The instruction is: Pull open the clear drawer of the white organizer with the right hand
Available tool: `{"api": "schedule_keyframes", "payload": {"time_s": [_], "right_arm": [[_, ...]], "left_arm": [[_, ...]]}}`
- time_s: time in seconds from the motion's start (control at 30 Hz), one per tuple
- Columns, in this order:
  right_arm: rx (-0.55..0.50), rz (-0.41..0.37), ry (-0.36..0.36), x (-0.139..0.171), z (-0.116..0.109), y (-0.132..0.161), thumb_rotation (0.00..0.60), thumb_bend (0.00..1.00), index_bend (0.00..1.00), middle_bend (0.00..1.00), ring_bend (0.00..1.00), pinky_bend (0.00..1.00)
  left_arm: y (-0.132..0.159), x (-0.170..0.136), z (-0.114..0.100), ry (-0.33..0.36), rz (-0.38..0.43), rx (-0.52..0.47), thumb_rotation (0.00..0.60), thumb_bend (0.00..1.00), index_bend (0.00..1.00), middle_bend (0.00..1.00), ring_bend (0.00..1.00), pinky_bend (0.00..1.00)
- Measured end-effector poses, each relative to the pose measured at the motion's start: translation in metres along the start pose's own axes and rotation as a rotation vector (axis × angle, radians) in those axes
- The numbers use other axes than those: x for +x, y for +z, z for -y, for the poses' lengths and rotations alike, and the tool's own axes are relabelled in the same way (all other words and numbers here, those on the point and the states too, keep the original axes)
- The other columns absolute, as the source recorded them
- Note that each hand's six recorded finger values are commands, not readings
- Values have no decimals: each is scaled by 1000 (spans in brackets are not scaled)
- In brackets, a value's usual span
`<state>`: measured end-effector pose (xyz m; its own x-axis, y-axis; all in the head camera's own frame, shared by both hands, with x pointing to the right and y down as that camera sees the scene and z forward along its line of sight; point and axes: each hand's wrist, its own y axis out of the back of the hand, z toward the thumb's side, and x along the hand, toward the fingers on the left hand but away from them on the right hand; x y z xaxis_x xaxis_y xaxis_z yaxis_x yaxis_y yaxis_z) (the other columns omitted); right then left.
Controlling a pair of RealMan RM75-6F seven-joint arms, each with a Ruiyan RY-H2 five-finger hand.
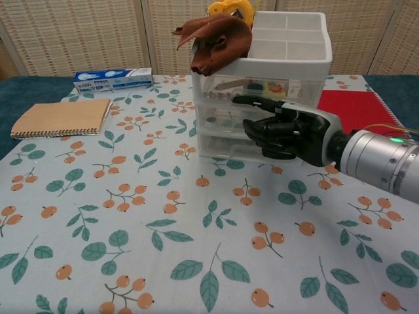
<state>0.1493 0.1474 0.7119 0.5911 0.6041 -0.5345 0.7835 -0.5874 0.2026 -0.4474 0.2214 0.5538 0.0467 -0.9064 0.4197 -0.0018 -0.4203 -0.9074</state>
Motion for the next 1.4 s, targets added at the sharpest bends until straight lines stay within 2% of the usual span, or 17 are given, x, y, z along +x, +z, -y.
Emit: {"api": "schedule_keyframes", "payload": {"time_s": [0.2,0.67,0.8,0.87,0.97,1.07,1.27,1.4], "right_arm": [[6,1,9,3,0,0,600,566,246,807,933,1000],[12,-8,68,29,13,2,600,567,247,807,933,1000],[14,8,86,41,16,0,600,566,246,807,933,1000],[30,22,91,47,15,-2,600,566,213,807,933,1000],[73,45,106,55,14,-3,600,566,80,802,931,1000],[133,67,122,63,13,-6,600,566,3,784,923,1000],[309,91,147,76,11,-8,600,563,0,766,915,1000],[448,68,158,89,9,3,600,540,0,764,915,1000]], "left_arm": [[1,0,-1,2,2,1,600,200,67,38,72,120],[2,1,0,4,6,-3,600,200,67,38,73,118],[1,0,1,3,5,-7,600,199,67,38,73,119],[1,0,1,2,5,-6,600,199,67,38,73,119],[1,0,2,1,6,-8,600,200,67,38,73,119],[1,0,3,-1,7,-10,600,200,67,38,73,119],[1,0,3,-2,8,-12,600,200,67,38,73,118],[2,1,4,-1,12,-13,600,200,67,38,73,119]]}}
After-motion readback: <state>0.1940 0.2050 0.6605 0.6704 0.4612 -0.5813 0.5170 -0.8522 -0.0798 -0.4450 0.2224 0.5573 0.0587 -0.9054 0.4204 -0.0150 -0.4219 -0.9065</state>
